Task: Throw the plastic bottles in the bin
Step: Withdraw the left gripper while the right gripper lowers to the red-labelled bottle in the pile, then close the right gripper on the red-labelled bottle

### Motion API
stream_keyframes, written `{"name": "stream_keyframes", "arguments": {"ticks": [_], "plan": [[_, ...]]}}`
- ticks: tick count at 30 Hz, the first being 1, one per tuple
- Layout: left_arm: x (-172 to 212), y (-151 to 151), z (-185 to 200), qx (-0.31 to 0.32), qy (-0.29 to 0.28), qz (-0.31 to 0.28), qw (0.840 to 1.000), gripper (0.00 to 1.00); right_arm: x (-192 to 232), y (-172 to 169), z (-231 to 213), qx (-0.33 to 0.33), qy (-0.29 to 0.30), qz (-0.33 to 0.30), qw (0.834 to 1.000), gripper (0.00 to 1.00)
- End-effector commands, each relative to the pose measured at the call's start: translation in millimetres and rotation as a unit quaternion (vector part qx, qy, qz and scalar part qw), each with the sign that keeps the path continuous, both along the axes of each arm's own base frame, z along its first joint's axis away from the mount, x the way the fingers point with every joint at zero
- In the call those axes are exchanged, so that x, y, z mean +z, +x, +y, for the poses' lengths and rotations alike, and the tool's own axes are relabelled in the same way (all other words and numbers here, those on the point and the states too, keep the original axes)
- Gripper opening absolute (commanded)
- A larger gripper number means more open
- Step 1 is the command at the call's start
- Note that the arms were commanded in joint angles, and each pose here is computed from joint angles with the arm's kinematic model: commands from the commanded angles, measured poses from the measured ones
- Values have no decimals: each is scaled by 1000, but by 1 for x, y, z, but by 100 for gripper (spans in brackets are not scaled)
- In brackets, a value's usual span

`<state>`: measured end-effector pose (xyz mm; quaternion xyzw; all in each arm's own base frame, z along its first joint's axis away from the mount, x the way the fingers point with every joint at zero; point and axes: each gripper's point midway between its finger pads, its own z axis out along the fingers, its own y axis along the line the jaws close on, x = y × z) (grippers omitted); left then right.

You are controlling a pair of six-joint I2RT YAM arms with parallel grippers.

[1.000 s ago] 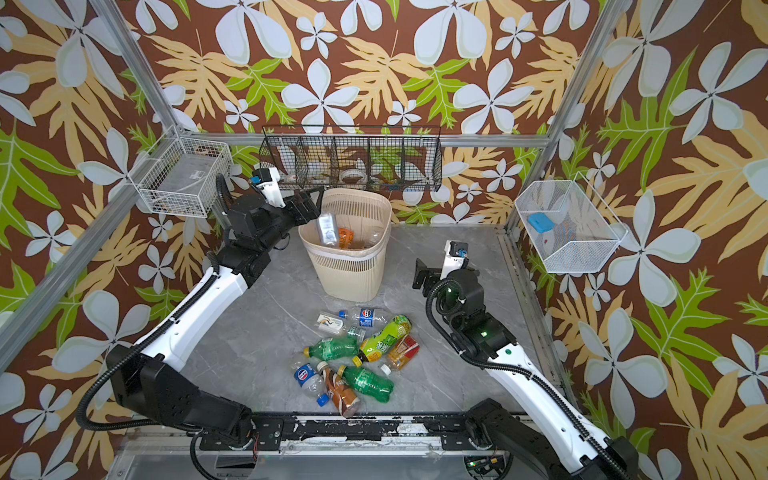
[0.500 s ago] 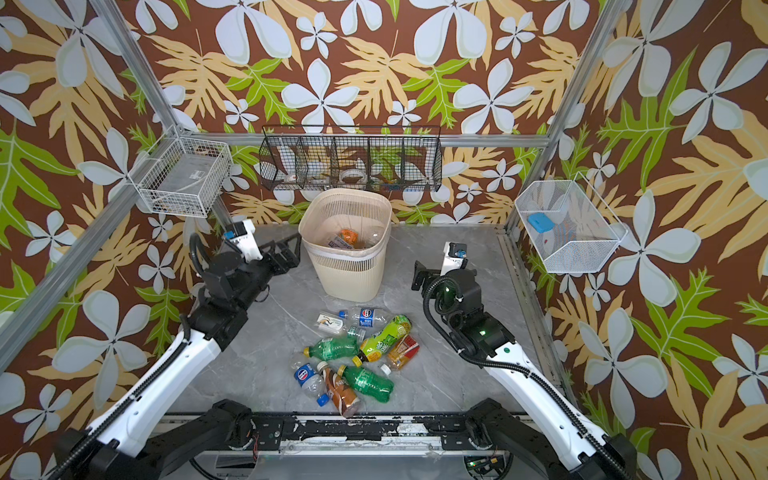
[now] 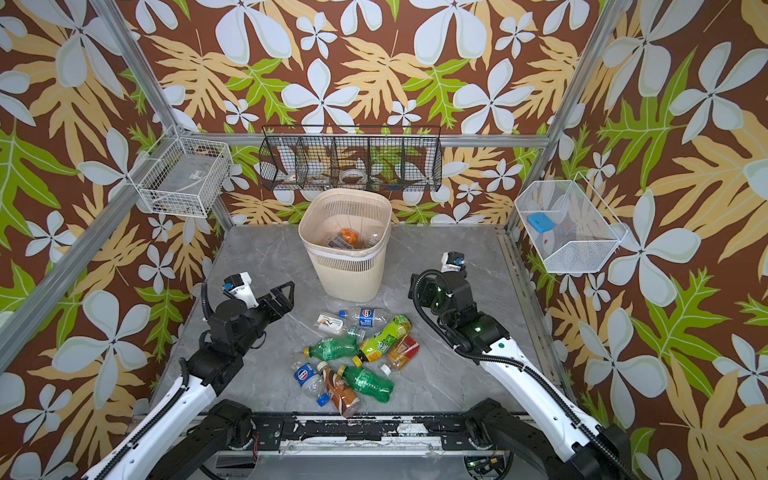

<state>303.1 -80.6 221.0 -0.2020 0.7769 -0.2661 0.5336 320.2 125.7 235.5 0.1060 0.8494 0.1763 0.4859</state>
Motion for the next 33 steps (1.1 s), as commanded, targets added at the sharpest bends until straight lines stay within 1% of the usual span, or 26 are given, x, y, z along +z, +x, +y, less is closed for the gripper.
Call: {"name": "stream_keyframes", "arguments": {"ticks": [1, 3, 6, 10, 14, 18, 28, 33], "plan": [[-2, 3, 1, 6, -7, 4, 1000, 100, -30, -17, 7, -7, 31, 65, 997, 96], [-4, 4, 0, 6, -7, 8, 1000, 100, -50, -33, 11, -7, 33, 109, 993, 95], [-7, 4, 2, 8, 4, 10, 1000, 100, -81, -68, 21, -2, 38, 159, 987, 95], [-12, 4, 7, 20, 19, 15, 1000, 100, -117, -110, 28, -8, 63, 203, 977, 94], [-14, 4, 6, 17, 20, 18, 1000, 100, -136, -130, 34, -13, 70, 222, 972, 94], [-17, 3, 7, 17, 24, 22, 999, 100, -146, -132, 40, -13, 64, 232, 971, 95], [-24, -5, 14, 30, 29, 32, 999, 100, -153, -111, 58, -21, 54, 218, 974, 95], [-27, -6, 15, 32, 30, 35, 998, 100, -167, -107, 61, -33, 45, 229, 972, 95]]}}
